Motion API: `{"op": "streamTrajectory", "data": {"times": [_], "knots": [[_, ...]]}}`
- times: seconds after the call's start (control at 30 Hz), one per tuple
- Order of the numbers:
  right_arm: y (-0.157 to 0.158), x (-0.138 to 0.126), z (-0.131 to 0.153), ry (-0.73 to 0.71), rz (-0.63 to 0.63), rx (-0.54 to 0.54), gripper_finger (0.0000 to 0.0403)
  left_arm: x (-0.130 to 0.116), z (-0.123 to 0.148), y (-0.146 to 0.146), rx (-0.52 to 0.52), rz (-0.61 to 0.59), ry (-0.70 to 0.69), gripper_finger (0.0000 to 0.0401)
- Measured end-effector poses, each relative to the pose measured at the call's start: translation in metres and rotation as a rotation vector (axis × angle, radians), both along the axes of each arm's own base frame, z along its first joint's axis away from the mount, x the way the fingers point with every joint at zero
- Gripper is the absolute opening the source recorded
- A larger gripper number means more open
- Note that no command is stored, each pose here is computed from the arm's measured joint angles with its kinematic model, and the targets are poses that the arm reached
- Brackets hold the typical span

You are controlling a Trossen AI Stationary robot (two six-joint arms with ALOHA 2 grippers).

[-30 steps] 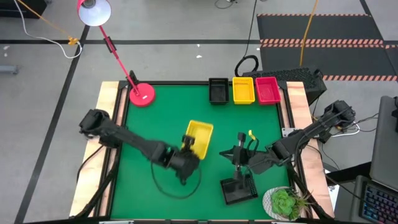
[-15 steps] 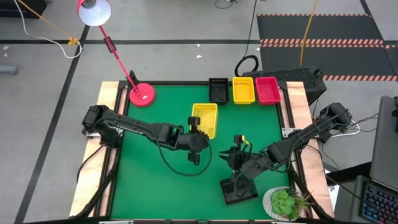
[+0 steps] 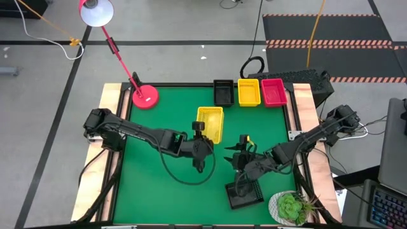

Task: Stack baskets by color
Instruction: Stack the bottom yellow bin on the top stacked yellow bins

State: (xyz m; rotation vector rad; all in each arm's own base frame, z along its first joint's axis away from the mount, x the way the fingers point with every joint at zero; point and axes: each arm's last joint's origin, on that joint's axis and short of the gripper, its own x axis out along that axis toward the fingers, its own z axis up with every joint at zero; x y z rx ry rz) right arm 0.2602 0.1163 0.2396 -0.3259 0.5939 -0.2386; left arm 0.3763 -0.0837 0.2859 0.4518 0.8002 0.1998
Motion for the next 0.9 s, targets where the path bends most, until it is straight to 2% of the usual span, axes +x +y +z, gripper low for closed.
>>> {"op": "streamTrajectory", "data": {"times": [0.1,0.27,0.5,0.7,0.9], "knots": [[-0.002,0.001,0.000,0.008,-0.005,-0.008,0.0187,0.000,0.000,0.001,0.016,0.011,-0.004,0.0006],[-0.005,0.007,-0.010,0.051,-0.003,-0.054,0.0201,0.007,-0.015,-0.001,0.048,0.007,0.035,0.0010],[-0.005,0.014,-0.013,0.028,-0.030,-0.187,0.0204,0.018,-0.035,-0.001,0.086,-0.008,0.083,0.0014],[-0.005,0.013,-0.007,0.011,-0.021,-0.200,0.0204,0.020,-0.035,0.005,0.067,0.005,0.070,0.0006],[-0.005,0.013,-0.008,0.033,0.005,-0.247,0.0203,0.023,-0.039,0.003,0.074,-0.010,0.078,0.0016]]}}
